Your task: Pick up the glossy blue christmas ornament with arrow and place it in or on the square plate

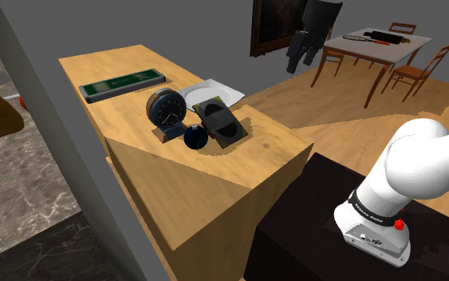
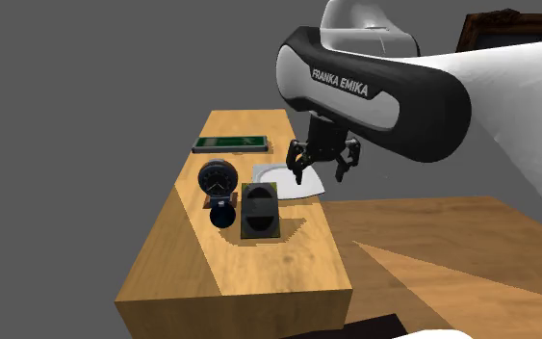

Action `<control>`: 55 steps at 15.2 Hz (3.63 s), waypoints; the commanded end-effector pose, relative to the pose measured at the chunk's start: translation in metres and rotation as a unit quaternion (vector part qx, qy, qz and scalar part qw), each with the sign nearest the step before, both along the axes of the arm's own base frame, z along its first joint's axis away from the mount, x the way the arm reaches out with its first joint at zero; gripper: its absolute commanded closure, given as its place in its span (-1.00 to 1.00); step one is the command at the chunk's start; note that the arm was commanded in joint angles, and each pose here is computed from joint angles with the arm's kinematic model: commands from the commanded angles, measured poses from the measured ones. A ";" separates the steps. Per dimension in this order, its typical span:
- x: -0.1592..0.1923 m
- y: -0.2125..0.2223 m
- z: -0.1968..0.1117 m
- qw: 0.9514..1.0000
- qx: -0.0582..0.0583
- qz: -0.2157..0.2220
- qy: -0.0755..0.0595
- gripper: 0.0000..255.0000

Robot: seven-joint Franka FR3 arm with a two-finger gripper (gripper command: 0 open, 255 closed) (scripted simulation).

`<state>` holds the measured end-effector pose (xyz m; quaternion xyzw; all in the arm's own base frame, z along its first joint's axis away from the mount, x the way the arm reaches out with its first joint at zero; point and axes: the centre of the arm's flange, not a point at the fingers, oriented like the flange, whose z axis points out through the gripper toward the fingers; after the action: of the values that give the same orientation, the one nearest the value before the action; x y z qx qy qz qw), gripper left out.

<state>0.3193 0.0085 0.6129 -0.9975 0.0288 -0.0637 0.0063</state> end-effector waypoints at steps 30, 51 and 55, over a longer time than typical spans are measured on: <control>0.131 0.255 -0.206 0.941 -0.008 -0.238 -0.241 -1.00; 0.147 0.249 -0.230 0.941 -0.008 -0.238 -0.241 1.00; 0.147 0.250 -0.220 0.941 -0.008 -0.238 -0.241 1.00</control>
<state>0.4663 0.2587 0.3891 -0.9161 0.2619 -0.3033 -0.0107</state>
